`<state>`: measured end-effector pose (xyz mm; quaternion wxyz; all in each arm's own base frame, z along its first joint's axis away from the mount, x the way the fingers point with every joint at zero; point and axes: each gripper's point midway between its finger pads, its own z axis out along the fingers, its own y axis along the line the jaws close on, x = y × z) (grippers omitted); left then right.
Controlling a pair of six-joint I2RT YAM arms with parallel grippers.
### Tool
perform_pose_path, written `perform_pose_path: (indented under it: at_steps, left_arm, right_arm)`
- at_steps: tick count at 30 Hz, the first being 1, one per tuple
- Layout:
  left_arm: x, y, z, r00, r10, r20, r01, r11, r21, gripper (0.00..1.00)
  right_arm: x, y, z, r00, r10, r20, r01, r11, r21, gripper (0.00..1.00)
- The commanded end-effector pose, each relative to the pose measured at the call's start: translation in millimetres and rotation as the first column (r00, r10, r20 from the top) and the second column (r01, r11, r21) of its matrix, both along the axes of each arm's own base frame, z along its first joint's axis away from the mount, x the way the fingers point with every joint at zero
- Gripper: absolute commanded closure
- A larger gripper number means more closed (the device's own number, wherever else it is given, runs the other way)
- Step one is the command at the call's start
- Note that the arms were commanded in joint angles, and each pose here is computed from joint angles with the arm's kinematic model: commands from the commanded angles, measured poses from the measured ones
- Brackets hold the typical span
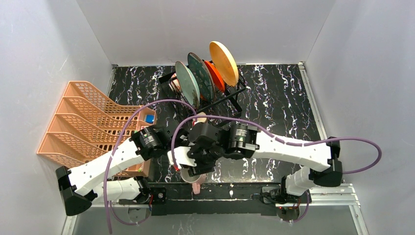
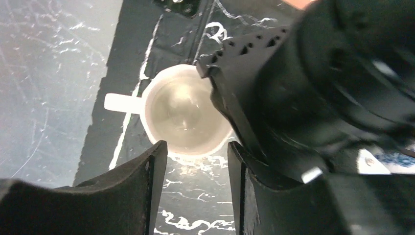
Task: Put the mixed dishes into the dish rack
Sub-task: Pick up the cup at the center of the board.
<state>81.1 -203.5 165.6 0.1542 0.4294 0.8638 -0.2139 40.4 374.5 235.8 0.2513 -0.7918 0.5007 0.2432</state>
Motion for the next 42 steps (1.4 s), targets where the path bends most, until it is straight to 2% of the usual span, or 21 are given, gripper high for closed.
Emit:
perform_pose_path:
  at_steps: [1,11,15,21,25,30,32,33,38,40,42]
  left_arm:
    - [-19,-9,10,0.998,-0.04,-0.05,0.036,0.996,-0.076,1.0]
    - [-4,-15,4,0.999,0.043,0.001,-0.042,0.993,-0.11,1.0]
    - [6,-18,10,0.994,0.105,0.043,-0.097,0.982,-0.162,1.0]
    - [25,-25,35,0.968,0.239,0.077,-0.207,0.931,-0.301,1.0]
    - [38,-29,59,0.934,0.347,0.086,-0.283,0.864,-0.417,1.0]
    - [53,-25,85,0.879,0.466,0.1,-0.345,0.768,-0.54,1.0]
    - [57,-21,98,0.853,0.512,0.095,-0.362,0.714,-0.6,1.0]
    - [59,-19,104,0.84,0.535,0.092,-0.367,0.685,-0.63,1.0]
    - [64,-8,137,0.792,0.608,0.058,-0.348,0.527,-0.776,1.0]
    - [63,-6,149,0.786,0.618,0.03,-0.331,0.461,-0.823,1.0]
    - [62,-2,159,0.777,0.629,0.003,-0.315,0.393,-0.864,1.0]
  right_arm:
    - [42,22,50,0.981,-0.147,0.126,0.114,0.964,0.241,0.42]
    - [52,-15,65,0.942,-0.326,0.078,0.28,0.893,0.353,0.37]
    - [72,-38,75,0.847,-0.531,-0.002,0.481,0.766,0.427,0.3]
    - [68,-69,80,0.775,-0.6,-0.199,0.605,0.612,0.508,0.13]
    - [75,-87,72,0.673,-0.671,-0.312,0.716,0.483,0.504,0.02]
    - [79,-107,66,0.557,-0.696,-0.453,0.811,0.339,0.476,0.01]
    - [84,-118,69,0.464,-0.697,-0.547,0.866,0.227,0.445,0.01]
    - [85,-123,70,0.414,-0.686,-0.599,0.892,0.173,0.418,0.01]
    - [85,-143,81,0.259,-0.536,-0.804,0.95,-0.009,0.312,0.01]
    - [83,-145,85,0.204,-0.453,-0.868,0.966,-0.049,0.252,0.01]
    - [80,-142,87,0.168,-0.381,-0.909,0.977,-0.06,0.205,0.01]
